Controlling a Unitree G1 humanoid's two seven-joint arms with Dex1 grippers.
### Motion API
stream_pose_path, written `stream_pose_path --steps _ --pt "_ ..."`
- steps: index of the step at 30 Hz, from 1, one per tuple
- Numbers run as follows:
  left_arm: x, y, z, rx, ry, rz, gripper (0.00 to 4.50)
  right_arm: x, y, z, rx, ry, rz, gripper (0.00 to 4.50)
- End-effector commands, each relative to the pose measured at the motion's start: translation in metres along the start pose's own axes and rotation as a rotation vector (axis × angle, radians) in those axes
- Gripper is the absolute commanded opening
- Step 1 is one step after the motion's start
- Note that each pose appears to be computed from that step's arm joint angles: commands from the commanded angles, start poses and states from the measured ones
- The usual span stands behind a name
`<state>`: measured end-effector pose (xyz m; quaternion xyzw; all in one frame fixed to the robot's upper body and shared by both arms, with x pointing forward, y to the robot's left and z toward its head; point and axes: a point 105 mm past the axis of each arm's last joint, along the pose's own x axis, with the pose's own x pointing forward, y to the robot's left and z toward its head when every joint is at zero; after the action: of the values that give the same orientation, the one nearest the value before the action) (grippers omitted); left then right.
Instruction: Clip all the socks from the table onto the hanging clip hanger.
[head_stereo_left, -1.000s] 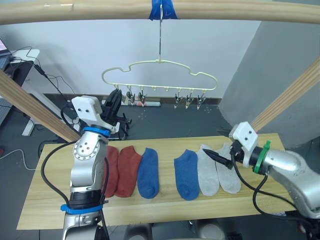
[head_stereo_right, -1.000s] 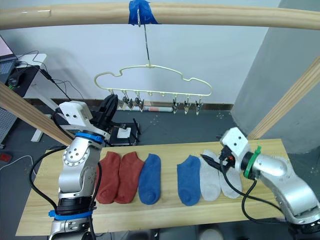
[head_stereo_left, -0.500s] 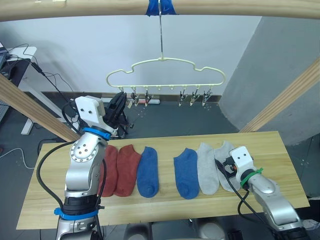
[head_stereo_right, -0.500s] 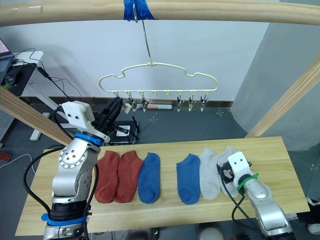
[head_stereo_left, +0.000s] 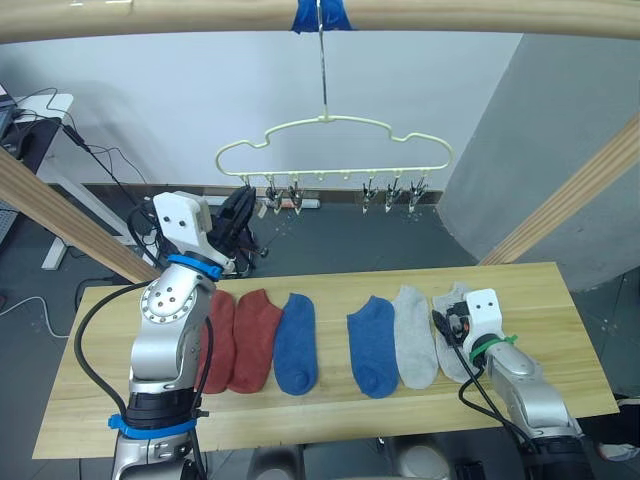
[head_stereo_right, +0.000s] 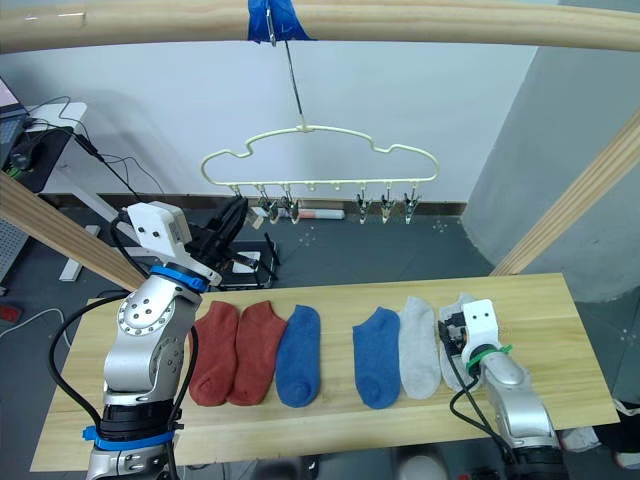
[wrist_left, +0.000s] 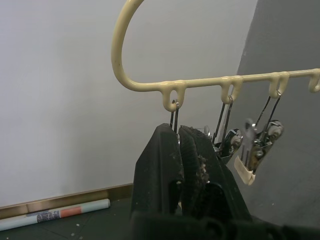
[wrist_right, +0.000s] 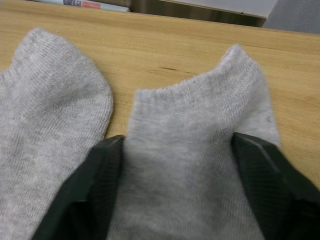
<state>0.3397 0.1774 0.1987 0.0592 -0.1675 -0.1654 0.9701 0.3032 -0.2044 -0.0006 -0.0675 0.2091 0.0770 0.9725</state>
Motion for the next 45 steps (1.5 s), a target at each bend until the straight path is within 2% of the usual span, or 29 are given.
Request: stream_pose_path --steps 1,7,11,13,16,18,25,29,35,45 --pt "-0.001 0.005 0.015 0.005 -0.039 -0.012 0.0 -0.003 -0.005 -0.02 0.017 0.073 -0.023 2.23" --pt "-0.003 0.008 0.027 -0.054 -0.033 -0.084 0.0 -0.008 -0.01 0.001 -0.027 -0.012 0.0 0.05" --pt "-0.005 0.004 0.034 -0.108 -0.017 -0.152 0.0 -0.017 0.007 0.035 -0.173 -0.12 0.129 0.01" --pt "-0.006 0.001 0.036 -0.141 -0.003 -0.189 0.0 -0.025 0.034 0.06 -0.377 -0.219 0.267 0.01" --pt "-0.006 -0.003 0.041 -0.197 0.012 -0.231 0.0 -0.04 0.084 0.096 -0.54 -0.366 0.455 0.01" --pt "-0.006 -0.004 0.045 -0.239 0.017 -0.246 0.0 -0.047 0.117 0.117 -0.594 -0.455 0.56 0.01" --pt "-0.004 -0.004 0.049 -0.34 0.035 -0.245 0.0 -0.044 0.179 0.149 -0.681 -0.58 0.701 0.01" --pt "-0.005 -0.01 0.051 -0.354 0.041 -0.27 0.0 -0.034 0.197 0.154 -0.689 -0.59 0.709 0.01" --pt "-0.007 -0.012 0.048 -0.376 0.058 -0.278 0.0 -0.024 0.21 0.171 -0.644 -0.636 0.655 0.01" --pt "-0.008 -0.014 0.045 -0.377 0.067 -0.284 0.0 -0.028 0.225 0.19 -0.619 -0.722 0.663 0.01"
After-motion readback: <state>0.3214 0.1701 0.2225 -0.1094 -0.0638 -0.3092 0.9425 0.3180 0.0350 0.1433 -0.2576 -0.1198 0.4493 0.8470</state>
